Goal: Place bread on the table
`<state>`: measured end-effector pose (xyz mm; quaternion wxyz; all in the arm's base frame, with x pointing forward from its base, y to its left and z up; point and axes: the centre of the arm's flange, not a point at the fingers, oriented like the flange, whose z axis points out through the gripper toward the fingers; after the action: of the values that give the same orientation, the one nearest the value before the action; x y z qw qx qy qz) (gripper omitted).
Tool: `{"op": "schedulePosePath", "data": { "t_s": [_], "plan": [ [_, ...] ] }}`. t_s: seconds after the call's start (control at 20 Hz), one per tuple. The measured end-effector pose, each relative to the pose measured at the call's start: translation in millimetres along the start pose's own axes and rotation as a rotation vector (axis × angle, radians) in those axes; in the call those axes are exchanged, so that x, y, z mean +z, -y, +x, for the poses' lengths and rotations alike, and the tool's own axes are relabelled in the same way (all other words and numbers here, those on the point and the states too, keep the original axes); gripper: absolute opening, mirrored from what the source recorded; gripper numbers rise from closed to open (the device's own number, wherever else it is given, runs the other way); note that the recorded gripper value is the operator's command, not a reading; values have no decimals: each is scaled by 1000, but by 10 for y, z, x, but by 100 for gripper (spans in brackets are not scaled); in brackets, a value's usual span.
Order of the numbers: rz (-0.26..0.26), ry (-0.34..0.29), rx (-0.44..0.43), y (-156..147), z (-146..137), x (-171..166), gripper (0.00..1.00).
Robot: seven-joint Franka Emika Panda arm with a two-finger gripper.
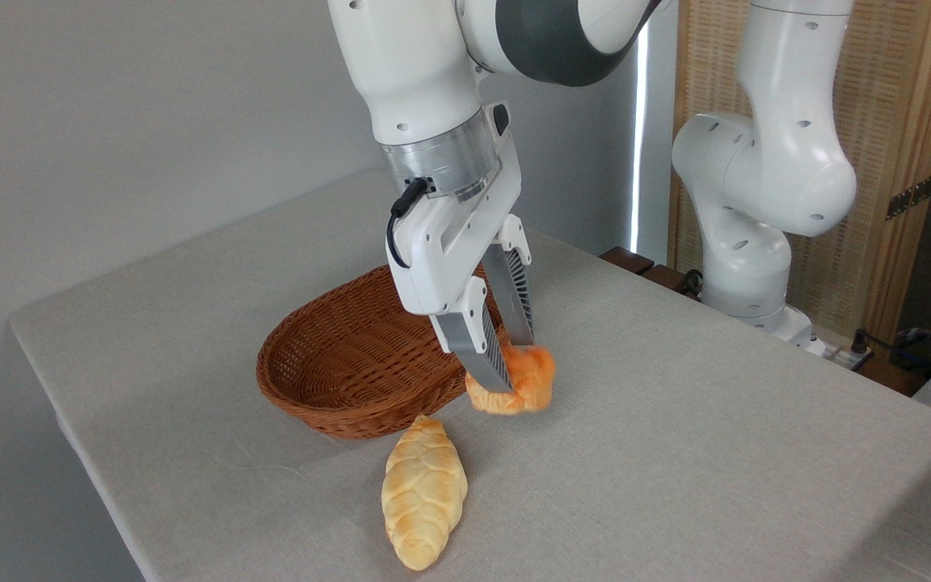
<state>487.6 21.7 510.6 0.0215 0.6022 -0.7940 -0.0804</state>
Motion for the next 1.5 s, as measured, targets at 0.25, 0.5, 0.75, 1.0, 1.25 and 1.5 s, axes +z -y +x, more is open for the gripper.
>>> {"op": "schedulePosePath", "data": {
  "t_s": [0.25, 0.5, 0.75, 1.0, 1.25, 1.5],
  "plan": [
    [0, 0, 2, 1, 2, 0, 100],
    [1, 0, -13, 0, 1, -3, 100],
    [75, -9, -418, 28, 66, -343, 100],
    [126, -113, -806, 140, 377, -695, 100],
    [143, -198, -1056, 300, 352, -938, 100],
    [186, -231, -1116, 550, 238, -1180, 100]
  ]
}}
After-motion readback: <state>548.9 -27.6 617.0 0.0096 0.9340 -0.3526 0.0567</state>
